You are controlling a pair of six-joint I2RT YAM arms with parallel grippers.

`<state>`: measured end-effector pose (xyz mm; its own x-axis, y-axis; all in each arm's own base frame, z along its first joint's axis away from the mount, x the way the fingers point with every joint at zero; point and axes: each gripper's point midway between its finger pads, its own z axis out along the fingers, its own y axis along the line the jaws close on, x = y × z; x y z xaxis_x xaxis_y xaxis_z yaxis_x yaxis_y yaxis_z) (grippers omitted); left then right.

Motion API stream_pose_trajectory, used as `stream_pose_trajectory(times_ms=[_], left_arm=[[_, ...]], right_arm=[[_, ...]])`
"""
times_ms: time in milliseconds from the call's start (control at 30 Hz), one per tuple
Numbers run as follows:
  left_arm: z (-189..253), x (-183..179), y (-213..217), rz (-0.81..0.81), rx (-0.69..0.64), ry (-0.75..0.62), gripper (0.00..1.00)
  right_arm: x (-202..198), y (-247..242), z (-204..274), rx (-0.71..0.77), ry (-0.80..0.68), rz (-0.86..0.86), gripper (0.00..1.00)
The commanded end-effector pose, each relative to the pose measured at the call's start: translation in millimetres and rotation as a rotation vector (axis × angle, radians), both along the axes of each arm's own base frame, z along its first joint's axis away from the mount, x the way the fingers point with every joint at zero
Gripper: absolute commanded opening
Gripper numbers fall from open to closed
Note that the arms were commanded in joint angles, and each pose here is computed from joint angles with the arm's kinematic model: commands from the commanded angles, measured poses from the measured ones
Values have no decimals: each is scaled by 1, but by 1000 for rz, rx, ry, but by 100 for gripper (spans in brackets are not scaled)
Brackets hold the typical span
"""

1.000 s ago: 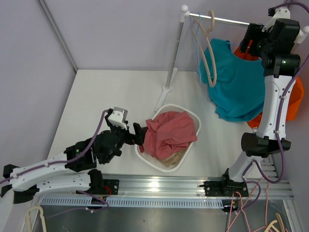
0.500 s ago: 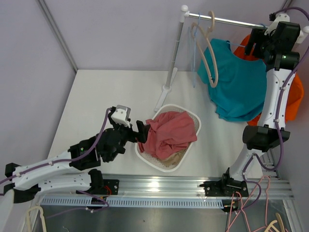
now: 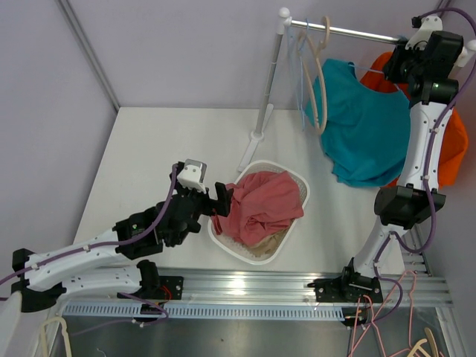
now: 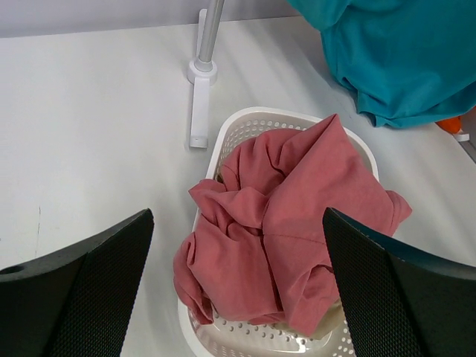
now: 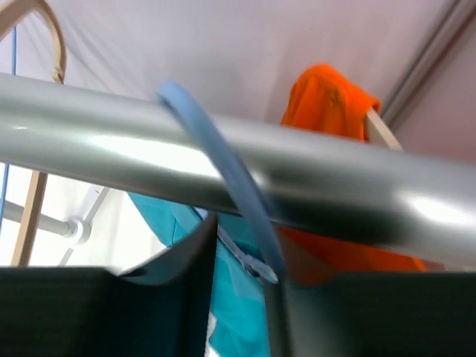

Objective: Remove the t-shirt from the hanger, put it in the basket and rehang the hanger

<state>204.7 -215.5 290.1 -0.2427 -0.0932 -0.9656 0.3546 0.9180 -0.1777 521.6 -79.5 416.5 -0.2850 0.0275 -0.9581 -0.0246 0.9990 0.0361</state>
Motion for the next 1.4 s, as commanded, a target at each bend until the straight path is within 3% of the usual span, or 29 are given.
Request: stream_pose_trajectory(times_ms=[0, 67, 100, 200, 600, 867, 967, 1133, 1300, 1367], left_arm=[[17, 5, 3, 25, -36, -30, 100], [14, 4, 1, 19, -34, -27, 99], [14, 4, 1, 16, -34, -24, 100], [10, 3, 1, 16, -30, -11, 100], [4, -5, 14, 3, -51, 6, 99], [46, -1, -1, -70, -18, -95, 99], [52, -4, -4, -100, -24, -120, 100], [63, -6, -16, -175, -6, -176, 99], [81, -18, -54, -299, 41, -281, 100], [96, -23, -69, -319, 53, -371, 100]], right_arm=[[0, 9, 36, -27, -121, 77, 24], [-3, 13, 38, -18, -124, 96, 19], [-5, 17, 39, -11, -123, 116, 5], [-9, 21, 35, 15, -107, 139, 0], [-22, 43, 24, 117, -75, 185, 0], [-65, 79, 120, 110, -278, 195, 0], [-89, 81, 130, 97, -284, 165, 0], [-112, 66, 107, 107, -210, 23, 0], [-136, 55, 56, 334, -84, -187, 0], [-158, 53, 57, 411, -107, -257, 0]])
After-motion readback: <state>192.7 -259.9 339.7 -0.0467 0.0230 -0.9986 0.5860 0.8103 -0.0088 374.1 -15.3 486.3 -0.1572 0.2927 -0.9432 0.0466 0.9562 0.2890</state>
